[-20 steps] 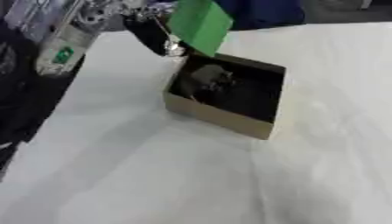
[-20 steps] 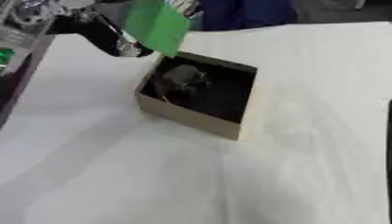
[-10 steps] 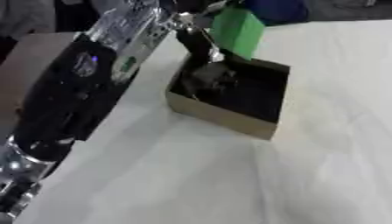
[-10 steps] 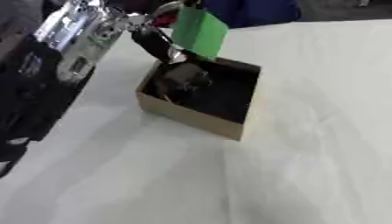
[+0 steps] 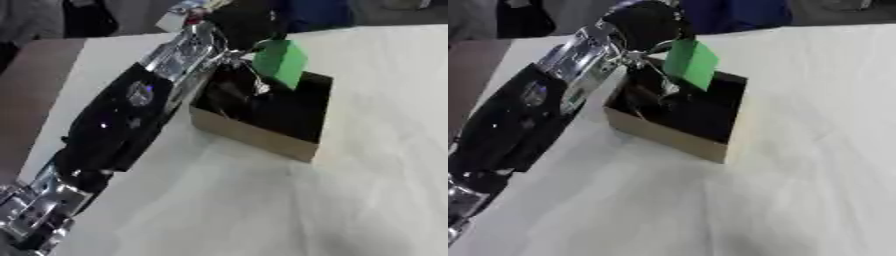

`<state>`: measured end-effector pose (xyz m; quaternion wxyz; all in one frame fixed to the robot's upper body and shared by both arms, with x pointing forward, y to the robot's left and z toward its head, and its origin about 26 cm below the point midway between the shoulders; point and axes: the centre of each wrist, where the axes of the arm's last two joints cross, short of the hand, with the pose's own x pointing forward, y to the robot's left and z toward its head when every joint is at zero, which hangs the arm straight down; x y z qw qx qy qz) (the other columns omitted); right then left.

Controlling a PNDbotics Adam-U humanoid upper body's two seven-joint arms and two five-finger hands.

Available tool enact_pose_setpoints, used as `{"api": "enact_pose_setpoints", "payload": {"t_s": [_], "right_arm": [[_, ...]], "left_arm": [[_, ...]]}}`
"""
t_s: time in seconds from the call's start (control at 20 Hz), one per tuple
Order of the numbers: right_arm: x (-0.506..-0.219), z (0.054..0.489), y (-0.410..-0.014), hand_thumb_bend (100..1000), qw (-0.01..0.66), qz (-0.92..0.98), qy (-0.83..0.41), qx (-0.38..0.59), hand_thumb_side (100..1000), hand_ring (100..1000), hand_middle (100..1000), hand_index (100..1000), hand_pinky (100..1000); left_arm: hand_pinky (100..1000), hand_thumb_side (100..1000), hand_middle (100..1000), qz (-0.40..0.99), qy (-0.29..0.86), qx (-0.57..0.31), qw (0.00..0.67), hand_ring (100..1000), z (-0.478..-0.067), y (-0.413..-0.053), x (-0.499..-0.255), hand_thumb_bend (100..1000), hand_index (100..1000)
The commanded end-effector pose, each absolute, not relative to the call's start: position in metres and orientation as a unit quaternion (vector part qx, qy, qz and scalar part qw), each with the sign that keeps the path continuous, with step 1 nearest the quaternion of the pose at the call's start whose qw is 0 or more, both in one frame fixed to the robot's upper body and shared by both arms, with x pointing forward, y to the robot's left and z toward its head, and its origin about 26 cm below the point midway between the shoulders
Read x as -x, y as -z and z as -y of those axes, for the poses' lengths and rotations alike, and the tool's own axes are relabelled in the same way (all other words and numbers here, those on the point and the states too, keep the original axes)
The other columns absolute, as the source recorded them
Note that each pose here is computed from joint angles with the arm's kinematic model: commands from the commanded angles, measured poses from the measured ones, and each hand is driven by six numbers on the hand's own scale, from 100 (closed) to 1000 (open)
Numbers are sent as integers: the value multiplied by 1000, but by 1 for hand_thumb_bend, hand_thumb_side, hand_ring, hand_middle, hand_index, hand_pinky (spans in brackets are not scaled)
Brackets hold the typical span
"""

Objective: Pick up objects on the table and place them in the box.

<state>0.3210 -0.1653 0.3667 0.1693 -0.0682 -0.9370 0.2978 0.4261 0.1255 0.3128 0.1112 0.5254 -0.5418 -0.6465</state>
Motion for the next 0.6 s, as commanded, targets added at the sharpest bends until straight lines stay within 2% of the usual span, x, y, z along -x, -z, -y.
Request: {"api": "enact_pose_setpoints", "payload": {"t_s": [0.05, 0.1, 0.15, 0.2, 0.3, 0.45, 0.55, 0.6], "right_arm": [[-314, 166, -375, 292, 152, 942, -292, 68, 585, 829, 765, 863, 971], [-314, 166, -375, 291, 153, 942, -292, 68, 586, 829, 765, 864, 971], [-314, 166, -375, 296, 153, 942, -292, 68, 590, 829, 765, 864, 971], [-314, 167, -374, 291, 154, 942, -291, 67, 585, 829, 765, 864, 971], [-314, 167, -374, 291, 155, 942, -290, 67, 583, 829, 765, 864, 971], [-313, 166, -374, 293, 155, 942, -289, 66, 580, 829, 765, 864, 970], [-313, 166, -374, 292, 155, 943, -288, 66, 581, 829, 765, 864, 970], [-313, 167, -374, 293, 156, 943, -288, 66, 580, 829, 766, 864, 970]], "left_arm": [[881, 628, 764, 534, 636, -550, 92, 863, -126, -322, -423, 634, 895], [905, 630, 788, 532, 635, -554, 87, 890, -126, -322, -423, 720, 924], [928, 629, 796, 528, 634, -559, 82, 900, -126, -323, -422, 754, 926], [941, 643, 811, 524, 632, -565, 76, 919, -126, -325, -420, 828, 933], [941, 644, 814, 520, 627, -576, 68, 921, -127, -327, -418, 848, 934], [937, 640, 811, 521, 620, -583, 64, 919, -127, -330, -414, 802, 928], [925, 650, 800, 534, 609, -583, 64, 911, -128, -334, -411, 697, 914], [907, 662, 780, 548, 593, -586, 63, 897, -129, -338, -408, 610, 892]]}}
